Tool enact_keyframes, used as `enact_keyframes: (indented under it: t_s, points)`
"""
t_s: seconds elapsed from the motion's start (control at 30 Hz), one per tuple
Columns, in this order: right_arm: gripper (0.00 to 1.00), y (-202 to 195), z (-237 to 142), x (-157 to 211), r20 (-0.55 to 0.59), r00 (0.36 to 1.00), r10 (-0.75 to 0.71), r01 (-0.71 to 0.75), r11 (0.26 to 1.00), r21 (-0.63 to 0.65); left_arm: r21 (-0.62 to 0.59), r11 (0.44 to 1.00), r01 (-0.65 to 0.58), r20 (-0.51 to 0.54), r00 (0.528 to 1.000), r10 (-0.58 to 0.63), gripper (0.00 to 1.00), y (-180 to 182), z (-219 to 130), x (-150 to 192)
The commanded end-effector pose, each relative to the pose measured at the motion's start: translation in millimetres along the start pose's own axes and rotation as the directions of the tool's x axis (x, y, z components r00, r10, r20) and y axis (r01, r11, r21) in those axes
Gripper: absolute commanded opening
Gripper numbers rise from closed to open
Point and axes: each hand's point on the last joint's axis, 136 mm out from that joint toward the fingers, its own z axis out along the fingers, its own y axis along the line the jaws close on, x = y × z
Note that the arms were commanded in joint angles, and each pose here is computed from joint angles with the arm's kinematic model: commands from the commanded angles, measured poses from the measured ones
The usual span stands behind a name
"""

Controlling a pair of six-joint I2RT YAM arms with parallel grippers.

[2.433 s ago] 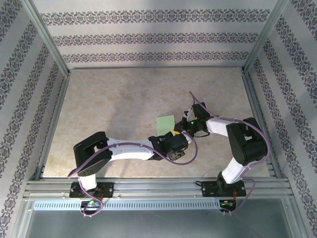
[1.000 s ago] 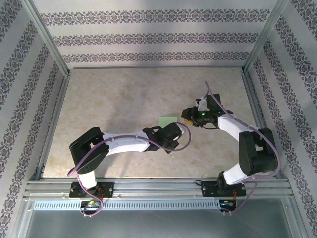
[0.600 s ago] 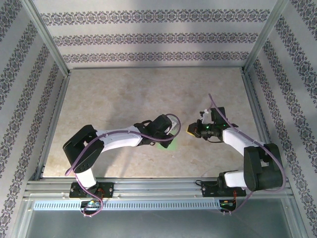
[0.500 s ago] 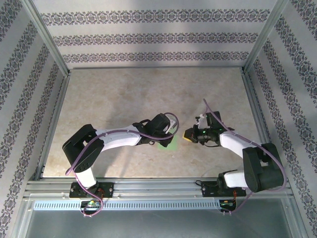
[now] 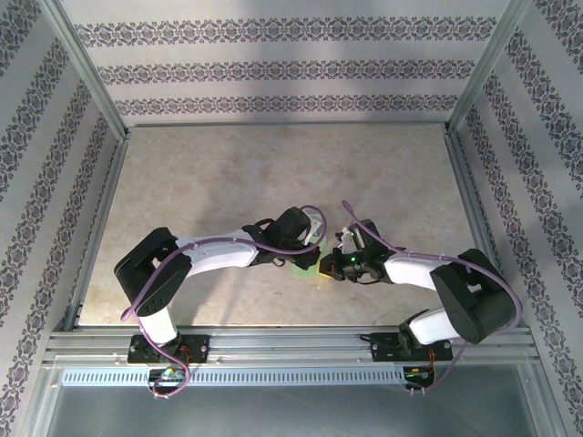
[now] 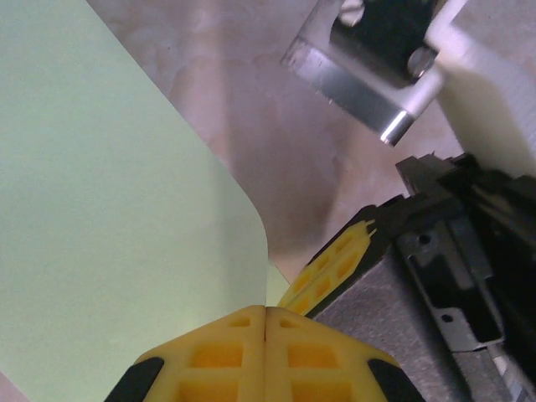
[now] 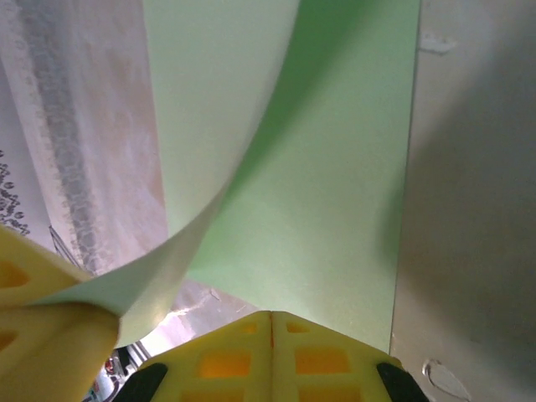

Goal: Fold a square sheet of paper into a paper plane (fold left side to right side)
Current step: Fold the triangle a second time at the center of the table.

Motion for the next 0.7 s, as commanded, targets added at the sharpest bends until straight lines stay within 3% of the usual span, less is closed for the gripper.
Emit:
enact_keyframes:
  t_s: [0.0, 0.67]
  points:
    - [0.0, 2.8, 4.4, -9.0, 0.032, 0.999, -0.016, 0.015, 1.0, 0.016, 0.004, 1.0, 0.031, 0.01, 0.999, -0.031, 0.0, 6.2, 2.7, -2.1]
    - [0.0, -33.8, 8.4, 6.4, -0.053, 0.999, 0.01, 0.0, 0.984, 0.179, -0.004, 0.997, 0.078, -0.013, 0.997, -0.078, 0.0, 29.2, 1.1, 4.4]
